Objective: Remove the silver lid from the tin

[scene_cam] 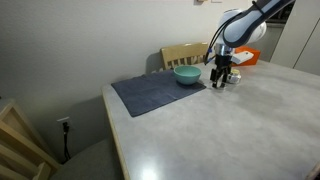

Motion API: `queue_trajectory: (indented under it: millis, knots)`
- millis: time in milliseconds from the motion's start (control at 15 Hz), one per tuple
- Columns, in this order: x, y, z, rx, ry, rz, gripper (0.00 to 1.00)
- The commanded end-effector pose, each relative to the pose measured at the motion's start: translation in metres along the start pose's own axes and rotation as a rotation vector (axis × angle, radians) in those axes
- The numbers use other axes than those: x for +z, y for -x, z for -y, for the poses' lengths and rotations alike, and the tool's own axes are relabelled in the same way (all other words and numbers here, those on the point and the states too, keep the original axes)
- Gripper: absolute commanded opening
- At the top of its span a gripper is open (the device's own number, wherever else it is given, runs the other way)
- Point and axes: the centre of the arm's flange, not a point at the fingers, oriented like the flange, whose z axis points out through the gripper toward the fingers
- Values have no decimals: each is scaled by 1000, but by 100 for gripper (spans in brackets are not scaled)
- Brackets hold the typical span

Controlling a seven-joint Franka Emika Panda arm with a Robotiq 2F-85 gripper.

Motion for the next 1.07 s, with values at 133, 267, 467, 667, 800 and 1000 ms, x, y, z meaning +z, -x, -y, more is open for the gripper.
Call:
queue_trajectory:
  millis: [133,267,467,667,800,1000]
  knots:
    - [-59,33,18,-35,13,-35,100]
    - [-81,45,29,-42,34,-47,100]
    - [-113,63,41,-54,83,-42,100]
    - [-112,44,44,-53,71,-59,100]
    - [-123,47,47,-54,73,-70,100]
    - [-114,46,46,-53,72,-59,100]
